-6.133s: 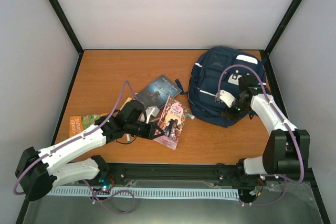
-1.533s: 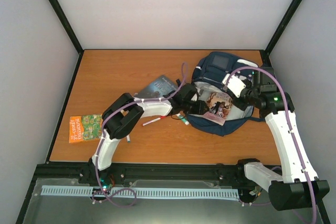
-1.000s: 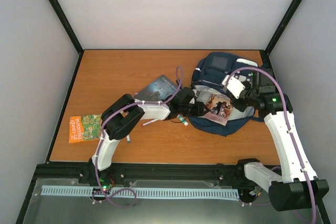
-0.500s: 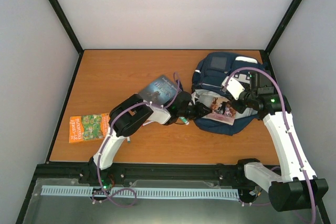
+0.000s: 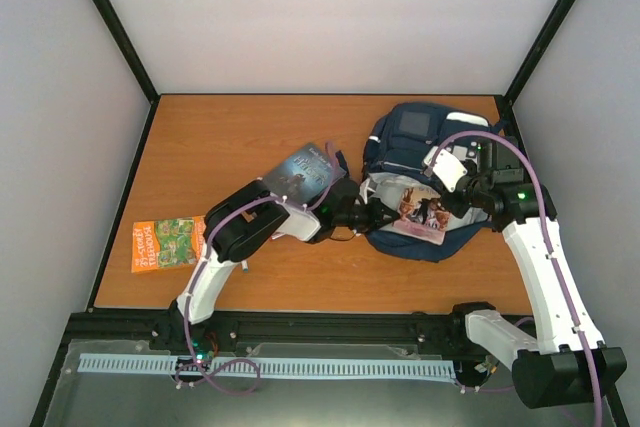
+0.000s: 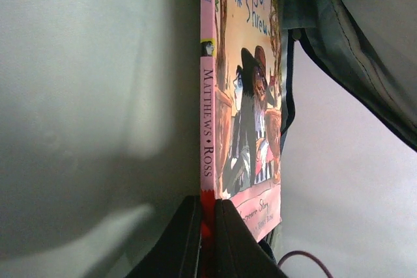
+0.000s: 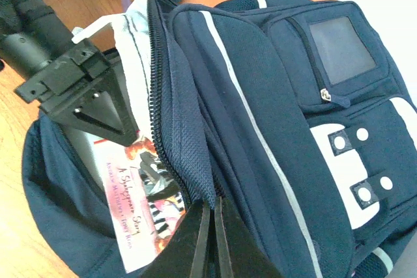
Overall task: Pack the student bag
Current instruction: Place the book in the student bag.
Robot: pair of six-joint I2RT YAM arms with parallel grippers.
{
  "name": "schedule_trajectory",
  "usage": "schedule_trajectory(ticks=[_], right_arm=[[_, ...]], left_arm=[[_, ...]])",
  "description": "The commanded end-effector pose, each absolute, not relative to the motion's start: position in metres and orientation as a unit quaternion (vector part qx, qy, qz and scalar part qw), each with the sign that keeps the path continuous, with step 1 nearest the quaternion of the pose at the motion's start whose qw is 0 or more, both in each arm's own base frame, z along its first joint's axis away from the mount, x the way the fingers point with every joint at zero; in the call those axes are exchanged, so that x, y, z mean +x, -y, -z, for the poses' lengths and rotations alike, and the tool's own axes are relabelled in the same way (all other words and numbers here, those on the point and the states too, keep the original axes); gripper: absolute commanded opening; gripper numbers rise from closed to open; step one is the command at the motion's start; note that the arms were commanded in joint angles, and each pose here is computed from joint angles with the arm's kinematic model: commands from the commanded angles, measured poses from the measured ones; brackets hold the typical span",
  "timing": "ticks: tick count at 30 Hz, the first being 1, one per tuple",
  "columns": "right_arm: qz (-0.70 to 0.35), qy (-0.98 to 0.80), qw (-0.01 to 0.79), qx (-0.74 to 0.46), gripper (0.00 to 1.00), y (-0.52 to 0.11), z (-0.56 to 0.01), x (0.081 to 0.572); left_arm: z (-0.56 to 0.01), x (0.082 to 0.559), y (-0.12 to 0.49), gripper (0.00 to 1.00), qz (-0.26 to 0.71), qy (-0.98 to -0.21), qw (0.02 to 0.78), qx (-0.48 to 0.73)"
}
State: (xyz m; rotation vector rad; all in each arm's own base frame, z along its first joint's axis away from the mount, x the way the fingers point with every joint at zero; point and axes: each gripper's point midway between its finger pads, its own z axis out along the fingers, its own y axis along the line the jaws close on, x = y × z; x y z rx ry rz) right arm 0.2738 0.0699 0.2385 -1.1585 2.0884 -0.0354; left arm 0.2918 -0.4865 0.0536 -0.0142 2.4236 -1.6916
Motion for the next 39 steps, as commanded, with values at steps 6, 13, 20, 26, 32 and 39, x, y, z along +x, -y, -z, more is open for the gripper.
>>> schedule_trajectory(ticks=[6,13,20,26,32,39], right_arm=[[0.031,-0.794,0.413,-0.445,0.03,-0.072,-0.265,0.283],[0.038,-0.794,0.417,-0.440,0.03,-0.070,-0.270,0.286],[0.048,-0.784,0.434,-0.441,0.03,-0.069,-0.290,0.277],[0.073,-0.784,0.429,-0.443,0.03,-0.062,-0.288,0.279],[0.085,-0.786,0.426,-0.441,0.03,-0.058,-0.282,0.284],[0.092,-0.785,0.429,-0.437,0.03,-0.056,-0.285,0.286]], left_arm=[[-0.081,0.252,0.478,0.01,0.595,-0.787,0.124,0.108],[-0.099,0.255,0.483,0.01,0.601,-0.777,0.143,0.124],[-0.078,0.290,0.470,0.01,0.574,-0.800,0.167,0.044],[-0.085,0.287,0.469,0.01,0.583,-0.795,0.158,0.065],[-0.116,0.270,0.470,0.01,0.599,-0.780,0.142,0.115],[-0.154,0.275,0.451,0.01,0.575,-0.793,0.182,0.089]])
